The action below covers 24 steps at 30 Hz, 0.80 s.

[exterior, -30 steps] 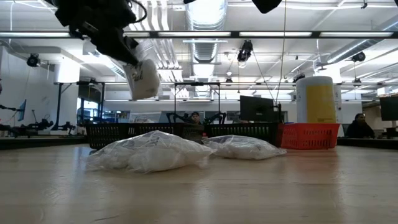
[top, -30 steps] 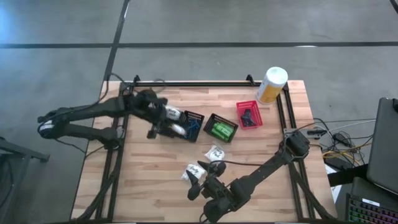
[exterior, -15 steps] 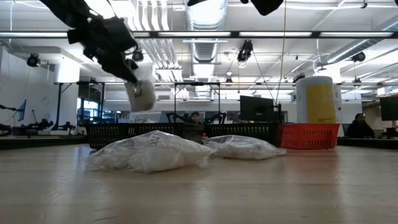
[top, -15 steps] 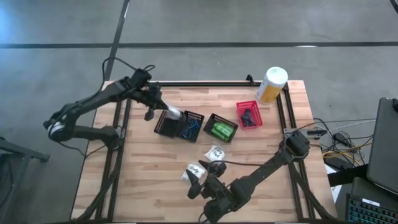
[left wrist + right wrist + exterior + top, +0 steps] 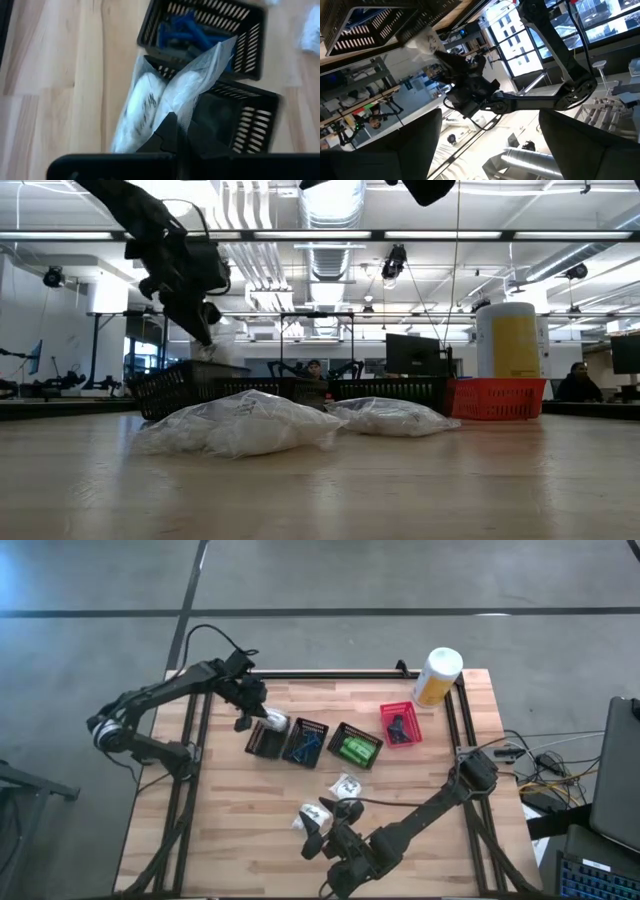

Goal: Pick & Place Travel size toiletries
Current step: Put the center vanity pack into the left black bin

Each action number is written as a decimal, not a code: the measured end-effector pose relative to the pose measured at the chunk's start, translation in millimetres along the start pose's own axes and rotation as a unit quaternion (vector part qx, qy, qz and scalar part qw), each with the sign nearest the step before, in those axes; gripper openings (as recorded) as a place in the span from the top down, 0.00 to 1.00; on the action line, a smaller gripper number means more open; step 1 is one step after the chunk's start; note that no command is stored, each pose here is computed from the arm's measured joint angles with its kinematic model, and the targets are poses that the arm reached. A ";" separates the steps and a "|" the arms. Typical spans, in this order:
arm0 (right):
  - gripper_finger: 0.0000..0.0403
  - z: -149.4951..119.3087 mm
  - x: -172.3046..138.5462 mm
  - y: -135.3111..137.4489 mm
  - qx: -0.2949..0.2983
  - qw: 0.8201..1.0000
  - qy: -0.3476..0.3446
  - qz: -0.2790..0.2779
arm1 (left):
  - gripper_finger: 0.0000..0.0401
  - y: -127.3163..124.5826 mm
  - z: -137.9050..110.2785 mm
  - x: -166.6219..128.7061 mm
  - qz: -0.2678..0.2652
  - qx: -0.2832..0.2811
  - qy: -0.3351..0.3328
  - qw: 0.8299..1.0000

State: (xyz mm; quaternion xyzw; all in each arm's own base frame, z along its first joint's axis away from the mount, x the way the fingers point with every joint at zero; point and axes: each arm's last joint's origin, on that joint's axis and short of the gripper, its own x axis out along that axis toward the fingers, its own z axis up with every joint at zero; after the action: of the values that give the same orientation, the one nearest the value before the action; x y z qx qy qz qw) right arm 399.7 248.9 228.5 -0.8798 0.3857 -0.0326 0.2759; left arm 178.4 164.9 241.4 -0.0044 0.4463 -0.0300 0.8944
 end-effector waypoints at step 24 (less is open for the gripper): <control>0.13 0.0 0.1 0.0 0.000 1.000 0.000 0.000 | 1.00 4.8 -4.1 13.0 -0.028 -0.034 -0.005 0.999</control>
State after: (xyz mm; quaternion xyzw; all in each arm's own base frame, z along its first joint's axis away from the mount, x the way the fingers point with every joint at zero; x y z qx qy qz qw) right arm 399.7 248.8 228.5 -0.8798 0.3856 -0.0323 0.2759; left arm 183.2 169.0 228.4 -0.0475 0.4420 -0.0396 0.8949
